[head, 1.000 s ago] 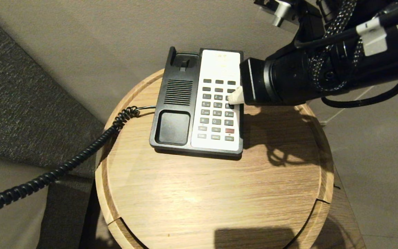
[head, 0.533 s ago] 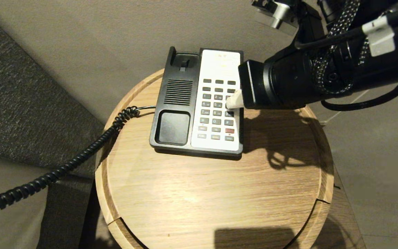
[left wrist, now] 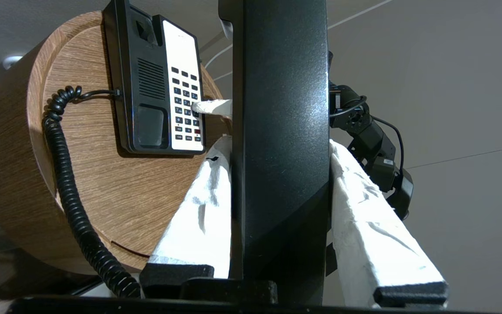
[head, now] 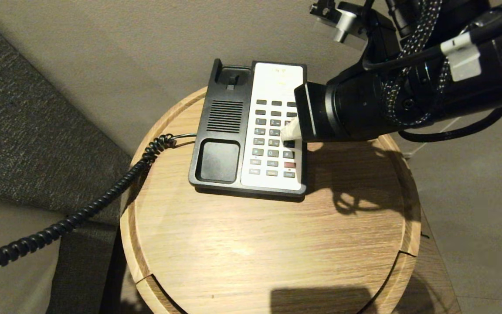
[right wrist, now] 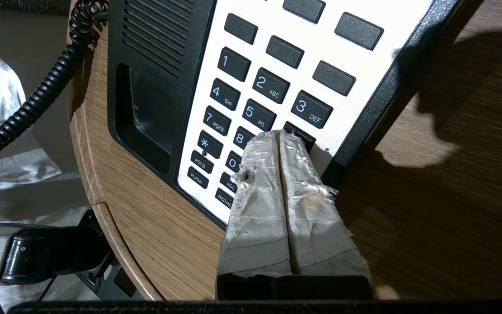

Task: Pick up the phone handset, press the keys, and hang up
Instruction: Dial the number

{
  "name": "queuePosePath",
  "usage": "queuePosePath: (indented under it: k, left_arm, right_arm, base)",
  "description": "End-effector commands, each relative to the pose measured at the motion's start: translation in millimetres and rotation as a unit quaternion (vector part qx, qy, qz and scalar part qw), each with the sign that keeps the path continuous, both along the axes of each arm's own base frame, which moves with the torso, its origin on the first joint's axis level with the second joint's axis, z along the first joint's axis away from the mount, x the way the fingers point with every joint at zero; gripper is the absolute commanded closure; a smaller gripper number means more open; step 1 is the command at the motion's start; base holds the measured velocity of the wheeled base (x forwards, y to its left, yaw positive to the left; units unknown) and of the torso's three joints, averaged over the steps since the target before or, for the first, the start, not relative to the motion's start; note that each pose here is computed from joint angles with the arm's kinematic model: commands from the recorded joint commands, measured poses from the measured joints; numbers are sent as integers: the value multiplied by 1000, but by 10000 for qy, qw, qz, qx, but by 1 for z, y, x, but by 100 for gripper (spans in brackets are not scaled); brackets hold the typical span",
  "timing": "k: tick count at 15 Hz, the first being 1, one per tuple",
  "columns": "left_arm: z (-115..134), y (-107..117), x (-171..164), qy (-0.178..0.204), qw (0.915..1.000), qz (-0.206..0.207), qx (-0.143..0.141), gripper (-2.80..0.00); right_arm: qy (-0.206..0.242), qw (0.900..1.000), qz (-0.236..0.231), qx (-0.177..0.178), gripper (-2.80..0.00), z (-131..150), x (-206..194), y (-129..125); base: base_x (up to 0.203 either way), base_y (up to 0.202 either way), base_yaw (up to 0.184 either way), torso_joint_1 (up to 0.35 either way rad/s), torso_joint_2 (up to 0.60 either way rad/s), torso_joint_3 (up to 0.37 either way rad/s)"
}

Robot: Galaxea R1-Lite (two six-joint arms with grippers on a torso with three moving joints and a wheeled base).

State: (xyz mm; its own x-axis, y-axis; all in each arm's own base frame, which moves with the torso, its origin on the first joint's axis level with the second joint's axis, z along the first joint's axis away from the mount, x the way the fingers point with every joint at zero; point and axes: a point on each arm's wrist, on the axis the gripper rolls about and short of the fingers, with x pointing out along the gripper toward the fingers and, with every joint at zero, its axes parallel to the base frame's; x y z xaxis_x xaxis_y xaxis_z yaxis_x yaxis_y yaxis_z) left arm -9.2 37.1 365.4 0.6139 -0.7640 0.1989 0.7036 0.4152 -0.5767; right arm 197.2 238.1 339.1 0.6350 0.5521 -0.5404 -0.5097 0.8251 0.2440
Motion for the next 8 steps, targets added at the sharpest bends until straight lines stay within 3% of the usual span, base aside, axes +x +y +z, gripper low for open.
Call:
queuePosePath:
  k: [1,8]
  left_arm:
    - [0,0,0,22,10000,7,-3,0]
    - [-1,-1,0,28,10000,7,12,0]
  right_arm:
    - [36,10000,-24,-40,0,-2,1,0]
    - [-107,9992,145,363,0,13,-8,-4]
  base:
    - [0,0,0,0,0,0]
    - [0,0,0,0,0,0]
